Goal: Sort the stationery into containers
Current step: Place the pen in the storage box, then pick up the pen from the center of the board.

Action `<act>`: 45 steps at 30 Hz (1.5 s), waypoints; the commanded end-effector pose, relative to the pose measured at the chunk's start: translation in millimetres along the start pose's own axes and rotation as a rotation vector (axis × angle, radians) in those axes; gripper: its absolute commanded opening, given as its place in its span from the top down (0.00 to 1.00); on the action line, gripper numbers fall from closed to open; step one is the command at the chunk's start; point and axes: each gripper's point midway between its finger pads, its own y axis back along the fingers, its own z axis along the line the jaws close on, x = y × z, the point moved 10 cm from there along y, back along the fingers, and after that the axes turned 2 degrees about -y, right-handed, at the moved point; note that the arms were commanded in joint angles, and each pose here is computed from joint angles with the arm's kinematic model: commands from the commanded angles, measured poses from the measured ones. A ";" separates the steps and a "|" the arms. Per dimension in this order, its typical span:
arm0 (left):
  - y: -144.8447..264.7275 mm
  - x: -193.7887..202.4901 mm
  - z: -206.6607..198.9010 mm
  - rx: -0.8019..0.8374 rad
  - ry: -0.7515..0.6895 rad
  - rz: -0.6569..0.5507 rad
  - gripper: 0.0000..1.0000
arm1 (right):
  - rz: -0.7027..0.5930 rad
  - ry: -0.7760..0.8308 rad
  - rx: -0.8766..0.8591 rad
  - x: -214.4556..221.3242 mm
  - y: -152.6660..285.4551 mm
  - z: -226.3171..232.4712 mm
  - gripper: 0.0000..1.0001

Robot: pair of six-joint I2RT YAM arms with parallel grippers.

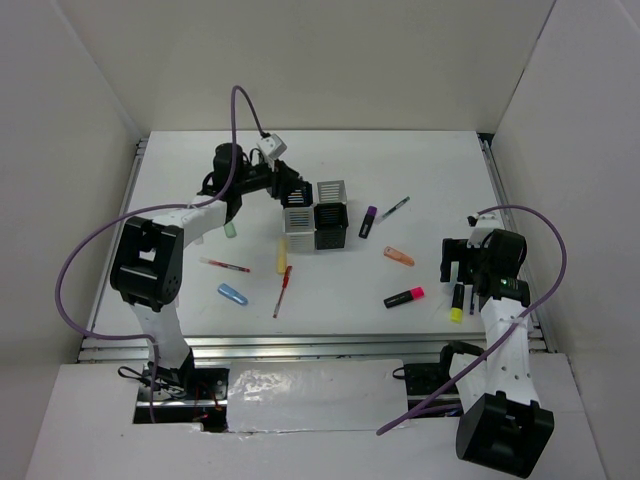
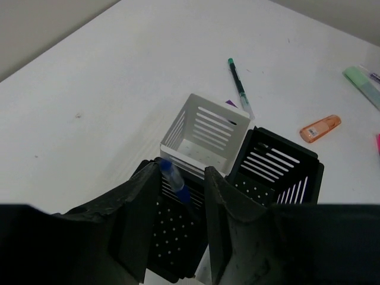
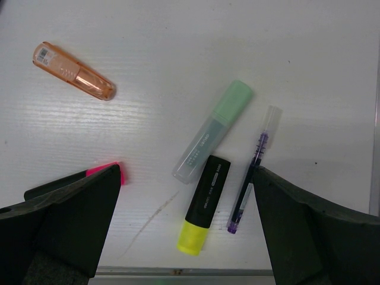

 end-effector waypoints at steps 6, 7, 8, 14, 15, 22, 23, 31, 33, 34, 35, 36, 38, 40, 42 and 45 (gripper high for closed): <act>0.8 -6.6 -3.4 0.030 -0.084 0.002 0.46 | -0.058 -0.015 0.076 -19.4 6.6 -6.0 0.01; 1.7 -9.4 -3.4 0.034 -0.092 -0.001 0.45 | -0.044 -0.020 0.098 -19.4 6.2 -8.1 0.01; 3.5 -16.5 -4.7 0.038 -0.104 -0.010 0.45 | -0.045 -0.029 0.116 -22.0 7.0 -9.5 0.01; 17.8 -69.9 -12.1 0.035 -0.195 -0.036 0.45 | 0.025 -0.080 0.291 -29.8 12.6 -22.3 0.04; 22.0 -71.4 -14.2 0.032 -0.176 -0.007 0.45 | 0.023 -0.081 0.305 -32.3 14.7 -23.3 0.05; 46.9 -99.4 -30.3 0.004 -0.150 0.079 0.45 | 0.054 -0.072 0.314 -32.3 18.3 -23.9 0.13; 48.2 -101.4 -31.2 -0.006 -0.147 0.084 0.45 | 0.066 -0.070 0.315 -31.3 17.1 -24.4 0.14; 68.1 -109.4 -42.5 -0.063 -0.143 0.136 0.43 | 0.197 -0.006 0.368 -7.0 -6.6 -34.0 0.32; 70.9 -110.4 -43.4 -0.073 -0.152 0.144 0.43 | 0.232 0.010 0.365 -3.2 -13.7 -36.0 0.42; 72.2 -110.0 -43.9 -0.078 -0.152 0.151 0.43 | 0.247 0.017 0.361 -1.3 -16.5 -36.6 0.45; 72.3 -109.0 -44.3 -0.078 -0.155 0.156 0.43 | 0.280 0.023 0.355 1.8 -22.0 -37.7 0.47; 73.6 -109.0 -44.0 -0.086 -0.156 0.159 0.43 | 0.303 0.024 0.350 4.3 -25.2 -38.0 0.48; 73.6 -109.6 -44.3 -0.093 -0.159 0.164 0.42 | 0.346 0.028 0.342 7.2 -31.9 -39.3 0.49; 74.3 -110.7 -43.3 -0.099 -0.164 0.169 0.42 | 0.403 0.020 0.325 11.2 -42.8 -40.5 0.49; 76.1 -109.6 -44.3 -0.101 -0.164 0.179 0.42 | 0.447 0.004 0.306 12.5 -52.7 -41.1 0.50; 78.5 -105.6 -45.4 -0.098 -0.177 0.198 0.42 | 0.494 -0.041 0.275 15.1 -62.3 -39.4 0.50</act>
